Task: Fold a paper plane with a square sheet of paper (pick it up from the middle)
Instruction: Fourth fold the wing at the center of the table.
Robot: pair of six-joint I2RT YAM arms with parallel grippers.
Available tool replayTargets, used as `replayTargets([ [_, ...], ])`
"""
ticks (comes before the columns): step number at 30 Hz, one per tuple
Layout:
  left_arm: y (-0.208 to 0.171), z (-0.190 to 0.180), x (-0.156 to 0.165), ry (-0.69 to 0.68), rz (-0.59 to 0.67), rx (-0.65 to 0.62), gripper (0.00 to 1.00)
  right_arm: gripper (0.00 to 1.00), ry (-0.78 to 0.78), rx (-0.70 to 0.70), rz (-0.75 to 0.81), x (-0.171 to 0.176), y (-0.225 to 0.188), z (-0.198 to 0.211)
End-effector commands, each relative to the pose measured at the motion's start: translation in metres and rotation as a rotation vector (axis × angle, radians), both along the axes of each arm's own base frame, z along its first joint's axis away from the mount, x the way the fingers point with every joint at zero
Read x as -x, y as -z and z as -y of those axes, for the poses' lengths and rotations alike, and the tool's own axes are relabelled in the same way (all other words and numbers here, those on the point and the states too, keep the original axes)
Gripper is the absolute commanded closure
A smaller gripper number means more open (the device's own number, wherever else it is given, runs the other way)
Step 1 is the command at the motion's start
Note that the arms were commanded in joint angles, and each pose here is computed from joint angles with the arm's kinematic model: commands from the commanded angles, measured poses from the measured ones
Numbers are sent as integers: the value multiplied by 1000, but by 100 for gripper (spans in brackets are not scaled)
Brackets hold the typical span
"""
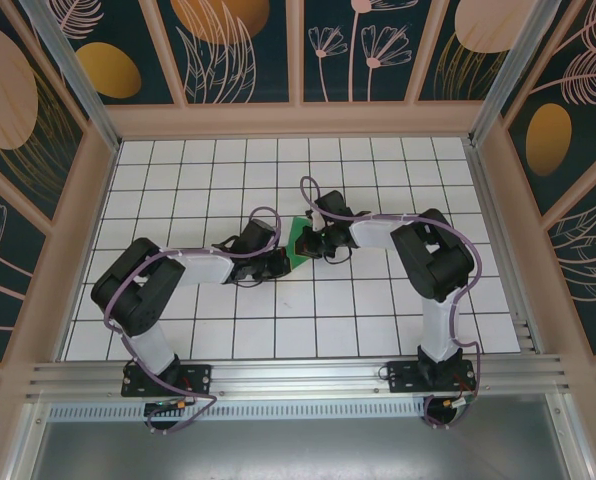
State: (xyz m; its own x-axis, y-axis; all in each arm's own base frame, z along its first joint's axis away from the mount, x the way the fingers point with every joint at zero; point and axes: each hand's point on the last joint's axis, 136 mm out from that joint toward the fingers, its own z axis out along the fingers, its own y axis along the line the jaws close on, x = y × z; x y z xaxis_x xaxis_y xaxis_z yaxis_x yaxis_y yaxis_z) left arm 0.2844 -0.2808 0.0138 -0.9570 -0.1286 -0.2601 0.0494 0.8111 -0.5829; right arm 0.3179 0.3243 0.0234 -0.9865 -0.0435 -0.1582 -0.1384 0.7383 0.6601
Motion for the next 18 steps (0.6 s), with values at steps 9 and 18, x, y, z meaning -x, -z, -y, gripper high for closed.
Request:
replayTargets([
  [9, 28, -20, 16, -16, -66, -94, 100, 93, -89, -32, 6, 15, -5, -18],
  [18, -16, -6, 2, -20, 35, 9, 97, 93, -67, 63, -42, 13, 28, -7],
])
